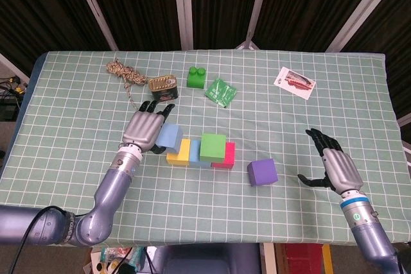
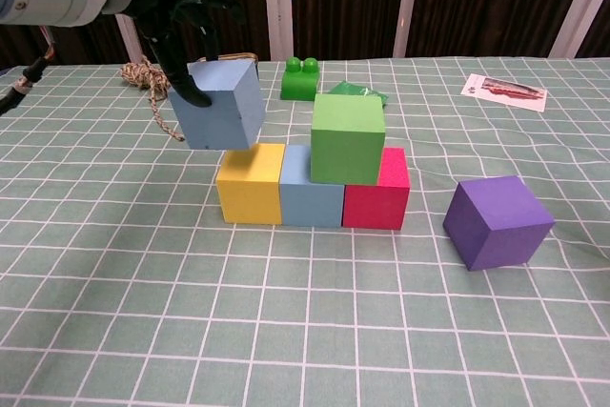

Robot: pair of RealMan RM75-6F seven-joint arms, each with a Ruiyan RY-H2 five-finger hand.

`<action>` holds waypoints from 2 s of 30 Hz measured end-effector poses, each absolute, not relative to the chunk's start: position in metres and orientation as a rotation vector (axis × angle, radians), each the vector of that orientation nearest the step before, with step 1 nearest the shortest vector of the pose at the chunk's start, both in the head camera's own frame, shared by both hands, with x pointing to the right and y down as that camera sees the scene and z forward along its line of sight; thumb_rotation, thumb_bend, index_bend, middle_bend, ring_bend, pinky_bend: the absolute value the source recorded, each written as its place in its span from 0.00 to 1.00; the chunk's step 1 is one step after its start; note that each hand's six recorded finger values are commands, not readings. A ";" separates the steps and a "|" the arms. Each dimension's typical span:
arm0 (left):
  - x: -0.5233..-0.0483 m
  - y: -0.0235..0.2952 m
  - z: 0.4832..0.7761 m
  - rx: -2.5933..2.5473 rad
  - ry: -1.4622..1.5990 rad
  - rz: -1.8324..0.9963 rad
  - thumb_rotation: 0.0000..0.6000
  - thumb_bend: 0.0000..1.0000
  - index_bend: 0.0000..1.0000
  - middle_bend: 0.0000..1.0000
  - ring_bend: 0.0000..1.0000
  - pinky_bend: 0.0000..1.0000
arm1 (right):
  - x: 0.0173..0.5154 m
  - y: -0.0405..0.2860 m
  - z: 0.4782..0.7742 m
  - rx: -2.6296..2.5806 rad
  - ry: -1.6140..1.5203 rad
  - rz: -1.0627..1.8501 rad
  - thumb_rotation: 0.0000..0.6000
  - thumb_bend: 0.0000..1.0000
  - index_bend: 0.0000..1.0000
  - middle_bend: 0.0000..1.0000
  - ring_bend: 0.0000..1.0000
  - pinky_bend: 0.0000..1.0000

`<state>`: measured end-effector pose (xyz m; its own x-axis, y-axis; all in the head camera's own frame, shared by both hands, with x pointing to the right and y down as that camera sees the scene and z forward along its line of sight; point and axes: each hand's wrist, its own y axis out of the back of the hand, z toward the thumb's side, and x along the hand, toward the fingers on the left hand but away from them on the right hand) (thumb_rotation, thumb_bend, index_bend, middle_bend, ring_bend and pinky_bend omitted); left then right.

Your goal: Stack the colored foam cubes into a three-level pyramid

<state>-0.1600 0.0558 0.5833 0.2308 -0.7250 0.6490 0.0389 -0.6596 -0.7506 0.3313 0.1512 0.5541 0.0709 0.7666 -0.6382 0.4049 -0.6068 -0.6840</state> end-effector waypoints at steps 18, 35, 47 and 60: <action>-0.118 0.056 0.587 -1.817 0.537 -1.517 1.00 0.32 0.09 0.34 0.04 0.06 | 0.332 0.149 0.554 -2.056 -1.196 1.546 1.00 0.24 0.00 0.00 0.00 0.00; -0.097 0.062 0.595 -1.804 0.495 -1.524 1.00 0.32 0.09 0.35 0.04 0.06 | 0.331 0.150 0.553 -2.078 -1.204 1.535 1.00 0.24 0.00 0.00 0.00 0.00; -0.091 0.064 0.599 -1.794 0.477 -1.534 1.00 0.32 0.09 0.35 0.04 0.06 | 0.331 0.150 0.553 -2.085 -1.207 1.537 1.00 0.24 0.00 0.00 0.00 0.00; -0.086 0.064 0.598 -1.794 0.478 -1.530 1.00 0.32 0.09 0.35 0.04 0.06 | 0.330 0.150 0.554 -2.091 -1.205 1.536 1.00 0.24 0.00 0.00 0.00 0.00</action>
